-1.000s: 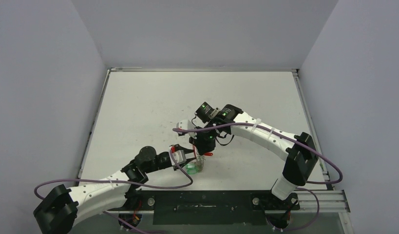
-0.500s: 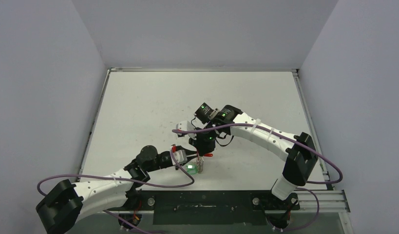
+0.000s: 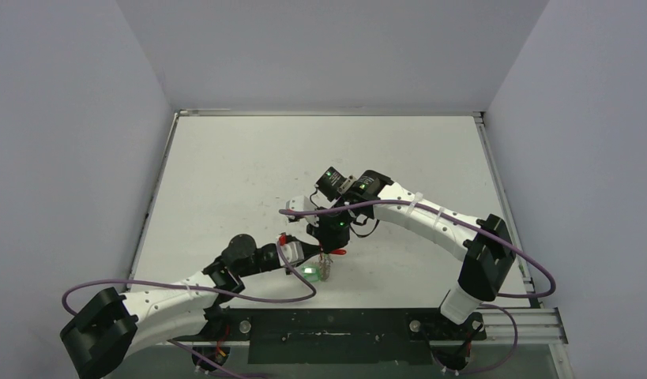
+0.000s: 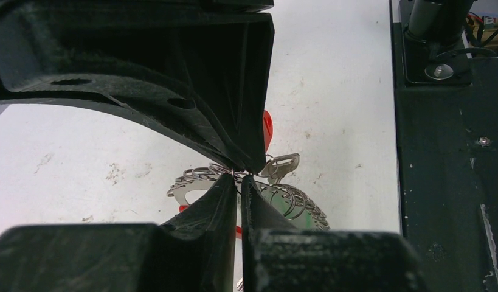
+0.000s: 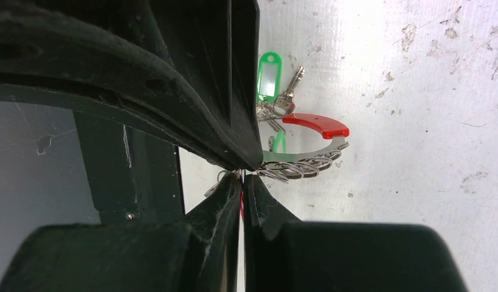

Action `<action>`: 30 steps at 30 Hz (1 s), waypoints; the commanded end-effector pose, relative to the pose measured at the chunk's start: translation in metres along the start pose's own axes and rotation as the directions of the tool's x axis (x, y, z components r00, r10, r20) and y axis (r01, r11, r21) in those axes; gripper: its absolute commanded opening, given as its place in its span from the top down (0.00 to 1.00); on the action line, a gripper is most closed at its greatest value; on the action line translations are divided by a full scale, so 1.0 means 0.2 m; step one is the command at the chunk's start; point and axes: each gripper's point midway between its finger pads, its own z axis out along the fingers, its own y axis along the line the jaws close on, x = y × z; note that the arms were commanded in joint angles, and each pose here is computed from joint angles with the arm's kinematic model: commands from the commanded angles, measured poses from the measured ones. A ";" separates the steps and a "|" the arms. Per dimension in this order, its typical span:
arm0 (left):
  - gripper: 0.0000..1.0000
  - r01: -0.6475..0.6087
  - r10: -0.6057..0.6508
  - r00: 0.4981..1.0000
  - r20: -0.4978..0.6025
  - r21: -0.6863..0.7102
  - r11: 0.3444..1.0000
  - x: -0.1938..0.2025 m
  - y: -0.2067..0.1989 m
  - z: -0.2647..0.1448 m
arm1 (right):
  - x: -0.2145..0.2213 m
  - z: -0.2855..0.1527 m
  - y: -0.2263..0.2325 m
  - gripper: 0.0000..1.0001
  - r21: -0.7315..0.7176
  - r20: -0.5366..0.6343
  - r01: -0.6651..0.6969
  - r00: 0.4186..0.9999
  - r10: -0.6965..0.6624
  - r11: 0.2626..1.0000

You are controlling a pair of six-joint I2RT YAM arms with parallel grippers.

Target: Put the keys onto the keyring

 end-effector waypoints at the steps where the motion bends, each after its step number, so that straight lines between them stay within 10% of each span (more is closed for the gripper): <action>1: 1.00 -0.034 0.029 0.995 0.099 0.057 0.998 -0.18 -0.02 0.05 | -0.12 -0.01 -0.03 1.00 0.035 0.070 0.033 0.997 -0.035 0.999; 6: 1.00 -0.027 0.021 0.996 0.090 0.060 0.998 -0.16 -0.02 0.05 | -0.13 -0.02 -0.05 1.00 0.053 0.080 0.026 0.996 -0.031 0.998; 18: 1.00 -0.012 0.023 0.986 0.166 -0.065 0.998 -0.22 0.05 -0.03 | -0.14 -0.19 -0.09 0.54 0.062 0.385 -0.007 0.923 -0.017 0.998; 30: 1.00 -0.008 0.028 0.979 0.200 -0.102 0.995 -0.24 0.06 -0.07 | -0.11 -0.14 -0.01 0.53 -0.019 0.450 0.076 0.891 -0.060 0.997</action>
